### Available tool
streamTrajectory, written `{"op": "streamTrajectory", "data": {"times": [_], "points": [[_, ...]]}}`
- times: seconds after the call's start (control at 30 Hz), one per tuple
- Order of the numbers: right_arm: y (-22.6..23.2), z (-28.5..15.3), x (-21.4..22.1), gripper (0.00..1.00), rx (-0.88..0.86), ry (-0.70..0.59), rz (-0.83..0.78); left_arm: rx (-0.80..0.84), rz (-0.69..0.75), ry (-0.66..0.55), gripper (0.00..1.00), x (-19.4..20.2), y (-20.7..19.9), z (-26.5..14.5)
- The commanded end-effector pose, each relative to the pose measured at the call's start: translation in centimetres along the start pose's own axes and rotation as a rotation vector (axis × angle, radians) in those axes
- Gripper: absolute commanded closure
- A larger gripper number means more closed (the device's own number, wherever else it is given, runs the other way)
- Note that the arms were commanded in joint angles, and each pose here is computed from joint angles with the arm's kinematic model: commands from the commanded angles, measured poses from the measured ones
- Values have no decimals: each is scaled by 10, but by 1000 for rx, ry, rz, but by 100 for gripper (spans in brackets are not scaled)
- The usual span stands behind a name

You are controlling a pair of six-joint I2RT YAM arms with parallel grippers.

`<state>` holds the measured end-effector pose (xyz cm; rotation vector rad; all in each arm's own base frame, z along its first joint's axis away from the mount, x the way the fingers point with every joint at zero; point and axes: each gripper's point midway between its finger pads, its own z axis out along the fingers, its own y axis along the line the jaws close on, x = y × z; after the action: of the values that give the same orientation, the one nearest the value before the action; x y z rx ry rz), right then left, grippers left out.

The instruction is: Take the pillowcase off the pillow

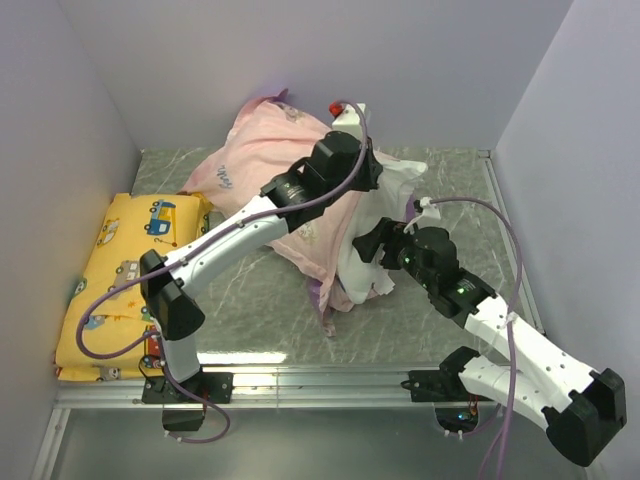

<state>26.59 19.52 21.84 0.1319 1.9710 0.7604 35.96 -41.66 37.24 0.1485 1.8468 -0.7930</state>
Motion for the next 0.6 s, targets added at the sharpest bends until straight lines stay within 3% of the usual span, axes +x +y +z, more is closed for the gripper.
{"op": "streamTrajectory", "data": {"times": [0.0, 0.03, 0.1, 0.17, 0.2, 0.23, 0.3, 0.33, 0.43, 0.57], "points": [[8, 5, -8, 6, -59, -63, 8, 167, -65, -207, 100, -71, -58, -23], [5, 5, -7, 9, -47, -65, 14, 180, -63, -195, 100, -67, -60, -22], [1, 7, -10, 51, -15, -71, 17, 195, -59, -175, 100, -59, -63, -21], [-13, 8, -12, 100, 76, -65, 4, 194, -40, -157, 100, -55, -64, -20], [-19, 5, -10, 100, 109, -51, -4, 183, -31, -147, 100, -52, -61, -18], [-24, 2, -16, 100, 142, -74, -6, 156, -18, -154, 91, -53, -56, -17], [-34, -8, -19, 100, 191, -83, -12, 116, -1, -152, 70, -55, -46, -20], [-39, -12, -24, 100, 213, -94, -16, 105, 9, -154, 50, -57, -43, -22], [-54, -20, -25, 100, 254, -81, -17, 46, 46, -168, 27, -65, -24, -36], [-61, -31, -35, 100, 273, -99, -23, -133, 74, -139, 21, -57, 31, -52]]}}
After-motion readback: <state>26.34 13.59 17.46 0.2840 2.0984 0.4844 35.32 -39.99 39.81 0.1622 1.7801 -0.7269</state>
